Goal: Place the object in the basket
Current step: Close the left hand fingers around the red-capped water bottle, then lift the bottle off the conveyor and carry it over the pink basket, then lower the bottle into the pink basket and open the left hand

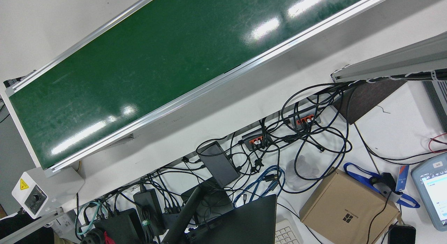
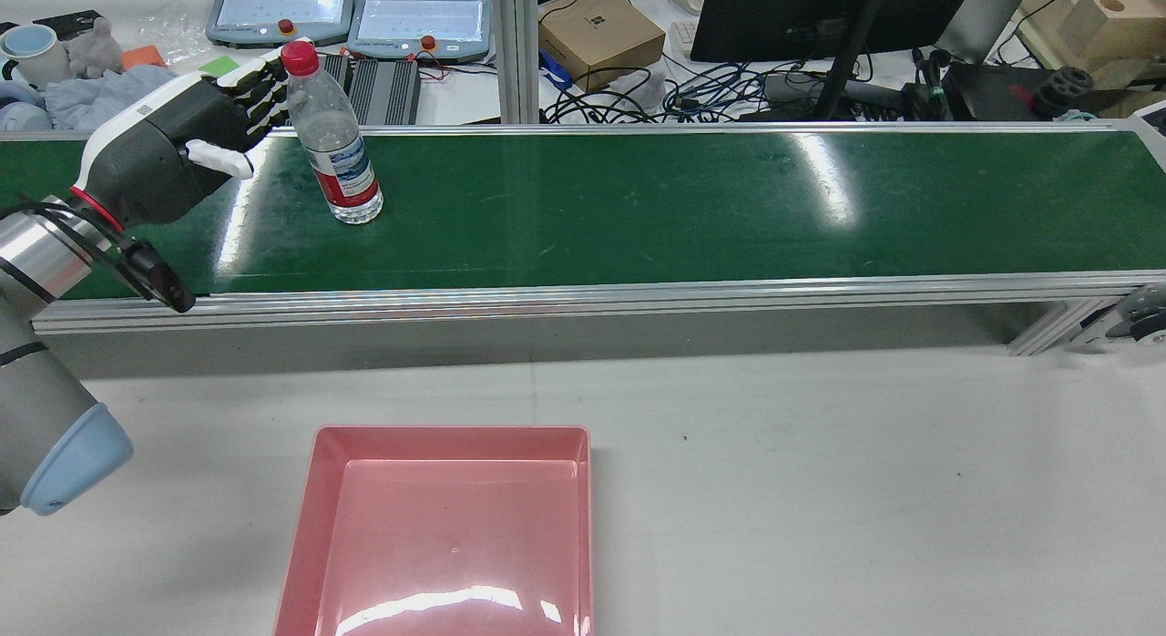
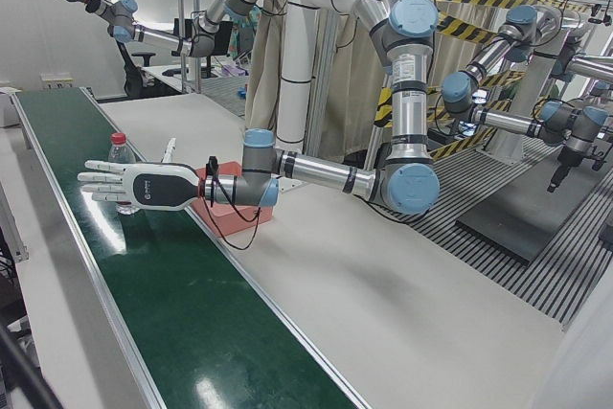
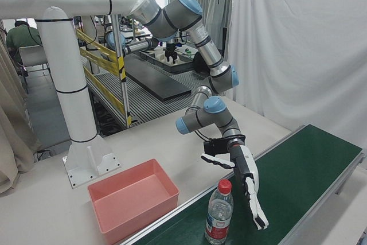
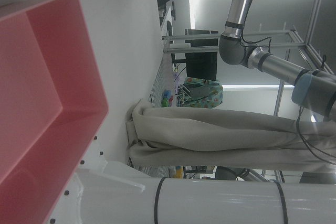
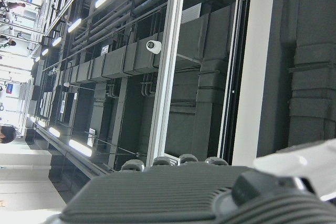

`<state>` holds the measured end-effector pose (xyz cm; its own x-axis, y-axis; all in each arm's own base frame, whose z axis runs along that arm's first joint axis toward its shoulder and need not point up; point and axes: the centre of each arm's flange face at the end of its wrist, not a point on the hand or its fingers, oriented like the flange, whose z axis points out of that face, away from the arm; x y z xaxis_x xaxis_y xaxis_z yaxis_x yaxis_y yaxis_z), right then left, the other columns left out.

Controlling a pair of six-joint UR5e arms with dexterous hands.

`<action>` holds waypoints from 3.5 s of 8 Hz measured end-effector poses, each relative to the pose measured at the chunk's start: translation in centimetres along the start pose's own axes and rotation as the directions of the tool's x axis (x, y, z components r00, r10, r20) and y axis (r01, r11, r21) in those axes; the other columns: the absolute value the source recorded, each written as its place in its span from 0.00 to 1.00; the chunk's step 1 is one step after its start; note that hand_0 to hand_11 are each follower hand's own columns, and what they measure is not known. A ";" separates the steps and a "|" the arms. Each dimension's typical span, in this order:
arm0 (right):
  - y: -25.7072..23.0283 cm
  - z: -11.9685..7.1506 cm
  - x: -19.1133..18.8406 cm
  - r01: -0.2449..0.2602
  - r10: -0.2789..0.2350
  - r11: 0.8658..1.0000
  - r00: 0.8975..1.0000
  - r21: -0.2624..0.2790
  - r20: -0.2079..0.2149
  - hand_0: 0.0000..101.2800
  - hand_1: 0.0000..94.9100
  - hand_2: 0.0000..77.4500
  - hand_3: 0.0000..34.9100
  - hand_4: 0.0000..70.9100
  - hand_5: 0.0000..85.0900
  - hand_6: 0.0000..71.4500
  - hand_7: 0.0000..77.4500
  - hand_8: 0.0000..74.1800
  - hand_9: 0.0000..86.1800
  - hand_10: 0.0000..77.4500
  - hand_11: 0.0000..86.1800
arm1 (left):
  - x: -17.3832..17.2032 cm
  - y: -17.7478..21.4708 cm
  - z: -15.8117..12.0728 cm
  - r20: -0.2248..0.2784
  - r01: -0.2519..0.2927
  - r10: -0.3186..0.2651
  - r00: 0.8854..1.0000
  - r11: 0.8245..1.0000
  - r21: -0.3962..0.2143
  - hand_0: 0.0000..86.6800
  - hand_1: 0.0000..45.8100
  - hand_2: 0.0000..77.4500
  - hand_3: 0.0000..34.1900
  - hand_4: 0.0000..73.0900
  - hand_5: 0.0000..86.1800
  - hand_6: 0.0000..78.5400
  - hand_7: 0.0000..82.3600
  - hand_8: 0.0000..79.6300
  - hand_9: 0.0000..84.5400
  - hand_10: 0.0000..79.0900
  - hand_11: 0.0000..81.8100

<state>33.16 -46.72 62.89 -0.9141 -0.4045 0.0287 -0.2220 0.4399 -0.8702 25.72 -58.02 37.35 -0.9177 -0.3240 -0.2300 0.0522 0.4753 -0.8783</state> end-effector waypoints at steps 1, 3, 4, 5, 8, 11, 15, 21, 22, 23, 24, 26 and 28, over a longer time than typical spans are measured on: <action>0.0 0.0 0.0 0.000 0.000 1.000 1.000 0.000 0.000 0.00 0.00 0.01 0.00 0.01 0.00 0.00 0.01 0.00 0.00 0.00 0.00 | -0.2 -0.2 0.6 -0.002 0.004 -0.004 1.000 1.000 -0.005 0.54 0.02 0.01 0.01 0.12 0.06 0.01 0.01 0.00 0.00 0.03 0.05; 0.0 0.0 0.0 0.000 0.000 1.000 1.000 0.000 0.000 0.00 0.00 0.01 0.01 0.01 0.00 0.00 0.01 0.00 0.00 0.01 0.00 | -0.6 -0.2 2.5 -0.004 0.006 -0.006 1.000 1.000 -0.011 0.54 0.02 0.01 0.00 0.12 0.06 0.01 0.01 0.00 0.00 0.03 0.05; 0.0 0.0 0.0 0.000 0.000 1.000 1.000 0.000 0.000 0.00 0.00 0.01 0.00 0.01 0.00 0.00 0.01 0.00 0.00 0.00 0.00 | -0.6 0.0 3.2 -0.005 0.007 -0.007 1.000 1.000 -0.015 0.54 0.02 0.01 0.01 0.12 0.06 0.01 0.01 0.00 0.00 0.03 0.05; 0.0 0.0 0.0 0.000 0.000 1.000 1.000 0.000 0.000 0.00 0.00 0.01 0.00 0.01 0.00 0.00 0.01 0.00 0.00 0.00 0.00 | -0.5 0.1 3.5 -0.007 0.007 -0.008 1.000 1.000 -0.016 0.54 0.02 0.01 0.00 0.12 0.06 0.01 0.01 0.00 0.00 0.03 0.05; 0.0 0.0 0.0 0.000 0.000 1.000 1.000 0.000 0.001 0.00 0.00 0.01 0.00 0.01 0.00 0.00 0.01 0.00 0.00 0.01 0.00 | 0.2 0.3 3.3 -0.006 0.009 -0.008 1.000 0.999 0.042 0.66 0.15 0.02 0.00 0.16 0.51 0.17 0.34 0.29 0.34 0.35 0.42; 0.0 0.0 0.0 0.000 0.000 1.000 1.000 0.000 0.000 0.00 0.00 0.01 0.01 0.01 0.00 0.00 0.01 0.00 0.00 0.00 0.00 | 3.7 2.9 2.4 -0.026 -0.007 0.009 1.000 0.995 0.099 0.89 0.14 0.65 0.00 0.69 0.76 0.78 0.75 0.82 0.67 0.74 0.63; 0.0 0.0 0.0 0.000 0.000 1.000 1.000 0.000 0.000 0.00 0.00 0.01 0.00 0.01 0.00 0.00 0.01 0.00 0.00 0.01 0.00 | 2.7 8.7 1.3 0.002 0.024 -0.024 1.000 1.000 0.018 0.86 0.14 0.65 0.00 0.69 0.76 0.78 0.75 0.82 0.67 0.74 0.63; 0.0 0.0 0.0 0.000 0.000 1.000 1.000 0.000 0.000 0.00 0.00 0.01 0.00 0.01 0.00 0.00 0.01 0.00 0.00 0.00 0.00 | -11.1 19.2 -2.6 0.242 0.087 -0.061 0.968 0.991 -0.098 0.89 0.13 0.70 0.00 0.72 0.75 0.81 0.74 0.82 0.68 0.74 0.64; 0.0 0.0 0.0 0.000 0.000 1.000 1.000 0.000 0.000 0.00 0.00 0.01 0.00 0.01 0.00 0.00 0.01 0.00 0.00 0.01 0.00 | -12.3 20.2 -3.2 0.264 0.101 -0.069 0.962 0.989 -0.107 0.89 0.13 0.70 0.00 0.72 0.75 0.81 0.74 0.82 0.68 0.74 0.64; 0.0 0.0 0.0 0.000 0.000 1.000 1.000 0.000 0.000 0.00 0.00 0.01 0.00 0.01 0.00 0.00 0.01 0.00 0.00 0.00 0.00 | -12.8 21.0 -3.8 0.269 0.114 -0.080 0.960 0.987 -0.116 0.90 0.13 0.70 0.00 0.72 0.75 0.81 0.74 0.82 0.68 0.74 0.64; 0.0 0.0 0.0 0.000 0.000 1.000 1.000 0.000 0.000 0.00 0.00 0.01 0.00 0.01 0.00 0.00 0.01 0.00 0.00 0.00 0.00 | -12.8 21.4 -4.5 0.266 0.122 -0.087 0.960 0.985 -0.121 0.91 0.13 0.70 0.00 0.72 0.75 0.81 0.74 0.82 0.68 0.74 0.64; 0.0 0.0 0.0 0.000 0.000 1.000 1.000 0.000 0.000 0.00 0.00 0.01 0.00 0.01 0.00 0.00 0.01 0.00 0.00 0.01 0.00 | -12.4 21.4 -6.1 0.264 0.131 -0.094 0.960 0.983 -0.125 0.87 0.13 0.65 0.00 0.73 0.75 0.81 0.74 0.82 0.68 0.74 0.64; 0.0 0.0 0.0 0.000 0.000 1.000 1.000 0.000 0.000 0.00 0.00 0.01 0.00 0.01 0.00 0.00 0.01 0.00 0.00 0.00 0.00 | -12.1 20.7 -7.5 0.258 0.144 -0.103 0.961 0.979 -0.146 0.48 0.20 0.04 0.00 0.43 0.56 0.81 0.74 0.55 0.61 0.75 0.67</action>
<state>33.16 -46.72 62.88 -0.9141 -0.4045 0.0288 -0.2220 0.4399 -0.8702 34.92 -38.13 25.07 -0.7852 -0.5713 -0.2388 -0.1383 0.5377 -0.8317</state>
